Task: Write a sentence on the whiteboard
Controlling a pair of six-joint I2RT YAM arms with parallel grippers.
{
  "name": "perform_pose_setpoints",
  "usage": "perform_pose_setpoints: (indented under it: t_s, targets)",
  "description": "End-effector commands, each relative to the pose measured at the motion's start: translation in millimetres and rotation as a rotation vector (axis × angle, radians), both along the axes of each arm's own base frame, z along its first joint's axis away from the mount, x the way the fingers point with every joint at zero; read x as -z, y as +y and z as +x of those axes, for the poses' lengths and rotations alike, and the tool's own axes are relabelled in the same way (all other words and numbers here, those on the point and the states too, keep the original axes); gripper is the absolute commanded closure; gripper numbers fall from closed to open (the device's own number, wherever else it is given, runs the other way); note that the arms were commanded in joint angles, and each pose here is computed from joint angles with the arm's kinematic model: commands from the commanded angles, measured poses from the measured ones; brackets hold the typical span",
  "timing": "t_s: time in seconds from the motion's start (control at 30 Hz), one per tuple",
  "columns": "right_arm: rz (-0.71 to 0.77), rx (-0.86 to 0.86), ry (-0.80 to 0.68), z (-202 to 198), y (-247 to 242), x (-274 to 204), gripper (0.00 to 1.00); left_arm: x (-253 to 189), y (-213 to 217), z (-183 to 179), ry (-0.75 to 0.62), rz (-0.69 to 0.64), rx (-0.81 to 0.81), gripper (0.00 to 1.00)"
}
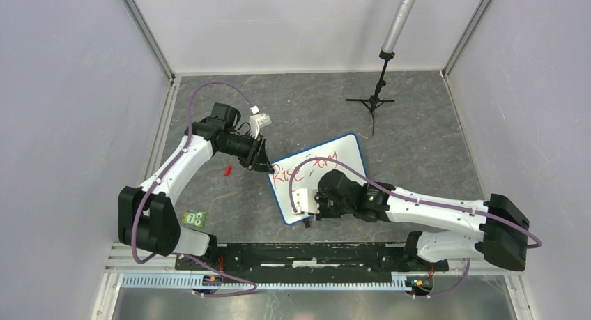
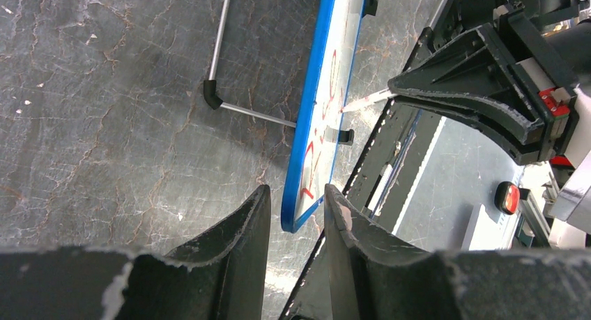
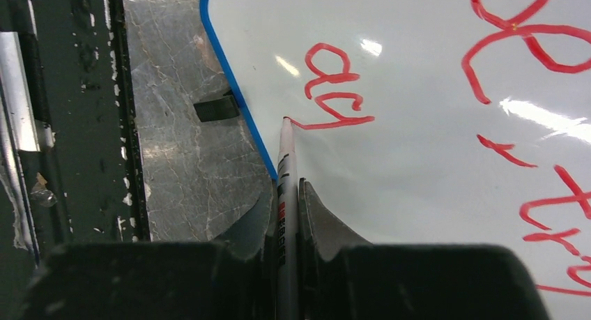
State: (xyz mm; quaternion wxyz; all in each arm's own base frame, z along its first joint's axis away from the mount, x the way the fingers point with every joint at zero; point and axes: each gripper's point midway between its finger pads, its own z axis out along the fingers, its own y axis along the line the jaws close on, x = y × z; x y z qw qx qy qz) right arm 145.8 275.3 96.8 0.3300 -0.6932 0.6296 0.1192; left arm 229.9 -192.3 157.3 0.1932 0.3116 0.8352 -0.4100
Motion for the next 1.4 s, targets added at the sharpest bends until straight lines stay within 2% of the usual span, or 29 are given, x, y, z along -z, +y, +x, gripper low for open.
perform_pose_setpoints:
  t_s: [0.0,0.2,0.43,0.7,0.9,1.37]
  targets:
    - [0.029,-0.002,0.0,3.7,15.7,-3.2,1.0,-1.8,-1.9,3.4,-0.028,-0.003,0.003,0.6]
    - [0.08,-0.014,-0.002,4.7,29.8,-24.1,1.0,-1.2,-1.9,4.0,-0.025,-0.002,0.001,0.6]
    - [0.138,-0.033,-0.003,-2.9,24.7,-47.5,1.0,-0.9,-2.5,4.6,-0.021,-0.003,0.002,0.6]
    - [0.096,0.022,-0.04,4.4,-3.8,-39.1,1.0,-1.9,-2.6,4.1,-0.022,-0.006,0.003,0.6]
    - [0.07,0.133,-0.063,23.5,-19.0,-31.5,1.0,-2.5,-2.6,3.5,-0.023,-0.008,0.002,0.6]
    - [0.099,0.142,-0.046,26.4,-12.6,-36.9,1.0,-2.8,-2.5,2.8,-0.026,-0.009,0.003,0.6]
